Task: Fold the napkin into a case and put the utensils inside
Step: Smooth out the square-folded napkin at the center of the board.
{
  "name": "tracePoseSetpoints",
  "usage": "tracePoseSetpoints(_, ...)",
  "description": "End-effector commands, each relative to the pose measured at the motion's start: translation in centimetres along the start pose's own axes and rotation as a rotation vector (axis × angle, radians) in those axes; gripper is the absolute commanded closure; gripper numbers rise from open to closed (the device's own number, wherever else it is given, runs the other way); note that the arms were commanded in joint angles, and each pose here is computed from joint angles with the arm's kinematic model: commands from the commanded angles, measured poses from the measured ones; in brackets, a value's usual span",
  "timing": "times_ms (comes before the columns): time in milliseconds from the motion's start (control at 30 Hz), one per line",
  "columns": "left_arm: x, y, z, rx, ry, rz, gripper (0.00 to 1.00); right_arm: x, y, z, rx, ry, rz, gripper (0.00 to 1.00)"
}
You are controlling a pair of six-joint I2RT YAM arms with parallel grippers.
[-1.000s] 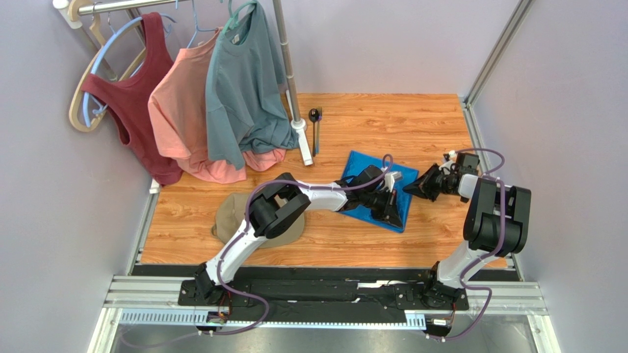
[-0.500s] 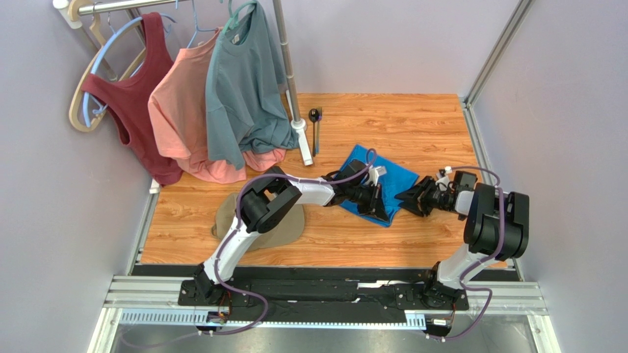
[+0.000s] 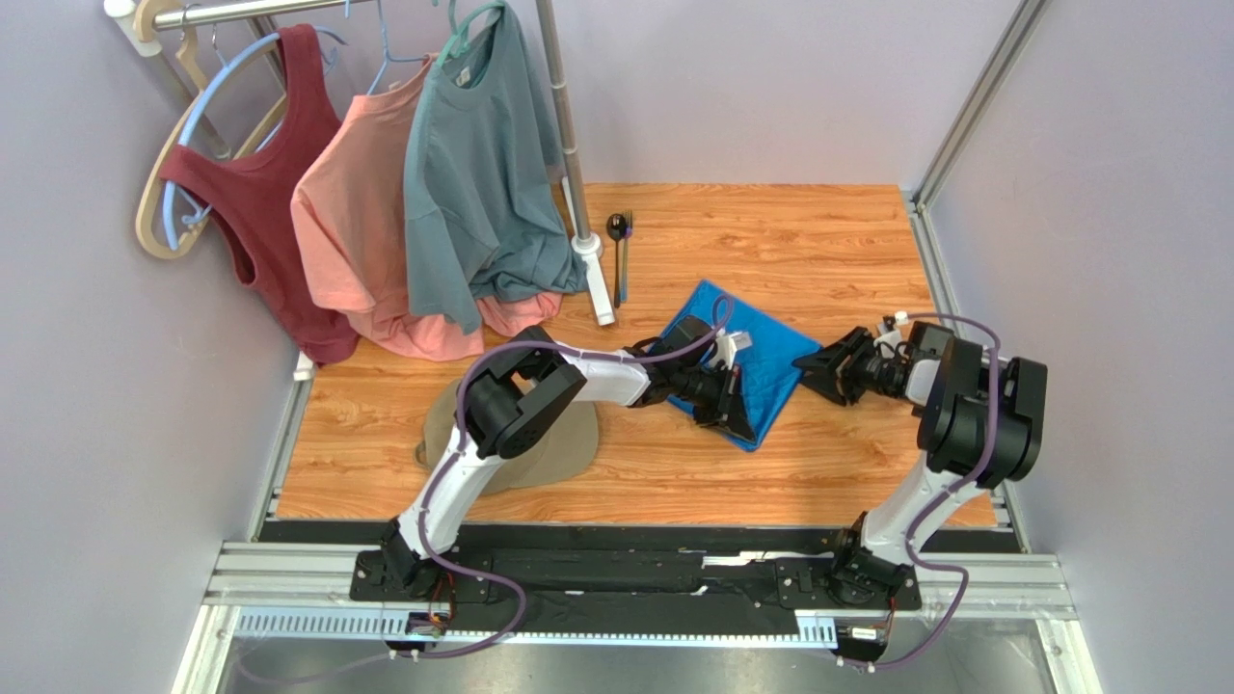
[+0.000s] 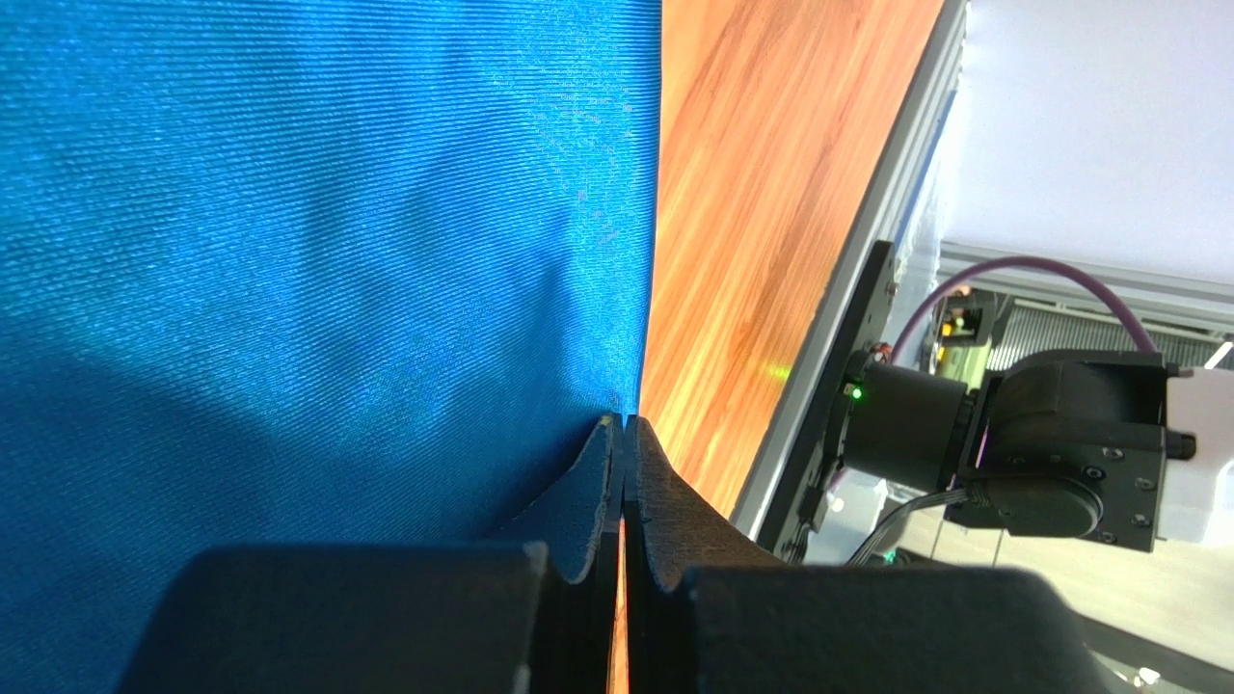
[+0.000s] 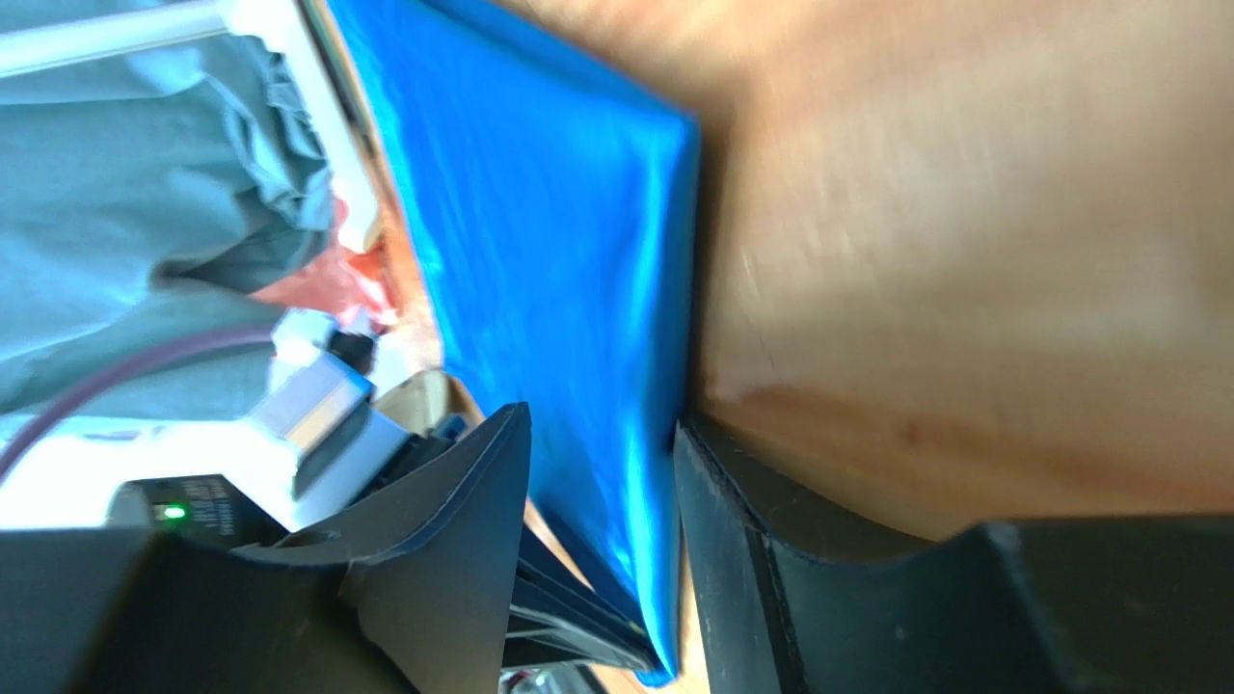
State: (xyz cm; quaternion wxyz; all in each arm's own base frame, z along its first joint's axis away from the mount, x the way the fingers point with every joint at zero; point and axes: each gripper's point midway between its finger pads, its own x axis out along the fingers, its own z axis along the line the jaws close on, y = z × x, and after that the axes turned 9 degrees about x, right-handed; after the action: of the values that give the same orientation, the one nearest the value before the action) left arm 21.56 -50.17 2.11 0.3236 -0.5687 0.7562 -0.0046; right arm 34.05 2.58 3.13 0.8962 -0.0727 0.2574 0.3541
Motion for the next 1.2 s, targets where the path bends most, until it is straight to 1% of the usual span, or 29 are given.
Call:
tracePoseSetpoints(0, -0.2, 2.7, 2.1, -0.017, -0.073, 0.064, 1.0, 1.3, -2.4, 0.1, -0.005, -0.022, -0.021, 0.52)
tracePoseSetpoints(133, -0.1, 3.0, 1.9, -0.01, -0.078, 0.075, 1.0, 1.9, -4.8, 0.9, -0.005, -0.027, -0.05, 0.52)
tracePoseSetpoints(200, -0.3, 2.8, 1.7, -0.005, -0.079, 0.078, 1.0, 1.6, -4.7, 1.3, -0.005, -0.016, -0.07, 0.53)
tracePoseSetpoints(233, -0.3, 2.6, 1.6, -0.001, -0.081, 0.074, 1.0, 1.2, -4.6, 1.4, -0.044, -0.002, -0.081, 0.53)
tracePoseSetpoints(267, -0.3, 2.6, 1.6, -0.003, -0.086, 0.082, 1.0, 0.2, -3.7, 1.4, -0.034, 0.052, -0.08, 0.53)
tracePoseSetpoints(300, -0.4, 2.3, 1.4, 0.0, -0.091, 0.076, 1.0, -0.6, -4.3, 0.7, -0.05, 0.132, -0.137, 0.52)
tracePoseSetpoints(333, -0.4, 2.2, 1.2, 0.003, -0.086, 0.074, 1.0, -1.2, -4.2, 0.4, -0.089, 0.173, -0.153, 0.52)
tracePoseSetpoints(367, -0.3, 2.0, 1.0, 0.003, -0.081, 0.072, 1.0, -1.9, -3.3, -0.2, -0.068, 0.213, -0.146, 0.51)
tracePoseSetpoints(400, -0.4, 1.8, 1.0, 0.004, -0.084, 0.068, 1.0, -2.8, -2.9, 1.2, -0.1, 0.189, -0.165, 0.51)
tracePoseSetpoints(467, -0.4, 1.9, 1.0, 0.005, -0.082, 0.068, 1.0, -3.2, -1.6, 2.4, -0.094, 0.13, -0.152, 0.5)
tracePoseSetpoints(500, -0.4, 1.8, 0.9, 0.004, -0.081, 0.067, 1.0, -3.3, 0.3, 2.6, -0.093, 0.093, -0.114, 0.5)
tracePoseSetpoints(567, -0.4, 1.7, 0.9, 0.005, -0.083, 0.064, 1.0, -3.0, 2.3, 2.9, -0.105, 0.077, -0.071, 0.49)
tracePoseSetpoints(600, -0.5, 1.7, 0.9, 0.005, -0.084, 0.063, 1.0, -2.9, 3.6, 2.0, -0.085, 0.08, -0.051, 0.46)
tracePoseSetpoints(633, -0.5, 1.8, 1.0, 0.003, -0.085, 0.061, 1.0, -2.5, 4.6, 2.1, -0.079, 0.061, -0.023, 0.46)
tracePoseSetpoints(667, -0.4, 1.8, 1.0, 0.002, -0.087, 0.06, 1.0, -2.2, 5.1, 2.2, -0.077, 0.03, -0.005, 0.46)
tracePoseSetpoints(700, -0.4, 1.8, 1.0, 0.003, -0.087, 0.059, 1.0, -1.8, 5.9, 1.3, -0.056, 0.044, 0.017, 0.46)
tracePoseSetpoints(833, -0.5, 1.9, 1.1, -0.001, -0.087, 0.056, 1.0, -0.3, 8.2, 1.0, -0.084, 0.02, 0.092, 0.46)
tracePoseSetpoints(1000, -0.6, 2.1, 1.3, -0.003, -0.093, 0.059, 1.0, 0.1, 8.5, 0.4, -0.109, 0.023, 0.101, 0.48)
tracePoseSetpoints(1100, -0.6, 2.2, 1.3, 0.004, -0.097, 0.061, 1.0, -0.4, 8.5, -0.2, -0.113, 0.071, 0.079, 0.48)
tracePoseSetpoints(1133, -0.7, 2.2, 1.4, 0.005, -0.1, 0.062, 1.0, -0.8, 8.8, -0.8, -0.104, 0.115, 0.083, 0.48)
tracePoseSetpoints(1167, -0.7, 2.1, 1.3, 0.006, -0.1, 0.06, 1.0, -1.4, 8.0, -0.8, -0.136, 0.156, 0.028, 0.49)
